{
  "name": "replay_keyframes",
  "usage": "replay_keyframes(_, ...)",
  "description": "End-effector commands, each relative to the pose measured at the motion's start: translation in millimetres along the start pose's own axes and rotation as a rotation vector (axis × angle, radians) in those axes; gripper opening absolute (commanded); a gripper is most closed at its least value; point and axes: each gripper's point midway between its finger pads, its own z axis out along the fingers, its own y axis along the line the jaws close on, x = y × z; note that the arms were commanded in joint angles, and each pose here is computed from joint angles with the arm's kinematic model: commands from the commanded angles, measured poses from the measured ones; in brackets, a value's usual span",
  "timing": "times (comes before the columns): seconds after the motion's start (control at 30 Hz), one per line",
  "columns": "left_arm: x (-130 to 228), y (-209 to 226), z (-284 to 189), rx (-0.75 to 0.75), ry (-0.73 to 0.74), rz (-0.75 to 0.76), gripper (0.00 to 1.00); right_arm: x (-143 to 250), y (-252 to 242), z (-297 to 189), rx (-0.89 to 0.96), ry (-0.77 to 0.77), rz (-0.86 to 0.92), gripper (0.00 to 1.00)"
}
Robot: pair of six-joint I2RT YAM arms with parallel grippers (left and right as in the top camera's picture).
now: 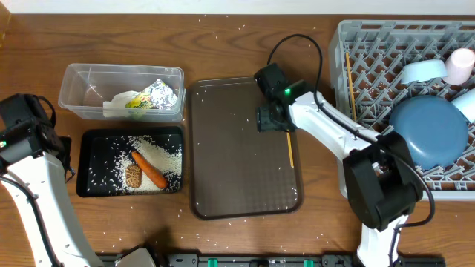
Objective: Sort waste into correct bins and load items into the dishwasher rack
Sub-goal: 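Return the right gripper to the tray and grasp the second chopstick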
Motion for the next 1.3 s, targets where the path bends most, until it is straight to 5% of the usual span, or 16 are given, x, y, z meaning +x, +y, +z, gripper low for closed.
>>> replay_keyframes(0.0, -1.2, 2.3, 0.4, -0.007, -0.004, -0.009, 0.98, 4.6, -8.2, 11.6, 0.042, 0.021, 0.031, 0.71)
replay_keyframes(0.57, -1.1, 2.4, 0.4, -0.008, -0.004, -0.009, 0.98, 29.3, -15.4, 43.5, 0.084, 0.130, 0.018, 0.73)
replay_keyframes(0.87, -1.1, 2.4, 0.4, -0.008, -0.004, -0.009, 0.98, 29.7, -10.7, 45.3, 0.069, 0.124, 0.013, 0.39)
replay_keyframes(1.07, -1.1, 2.4, 0.4, -0.008, -0.004, -0.009, 0.98, 34.2, -12.0, 55.2, 0.062, 0.111, 0.015, 0.01)
replay_keyframes(1.27, -1.2, 2.3, 0.4, -0.007, -0.004, -0.009, 0.98, 32.9, -9.9, 52.0, 0.051, 0.113, 0.016, 0.01)
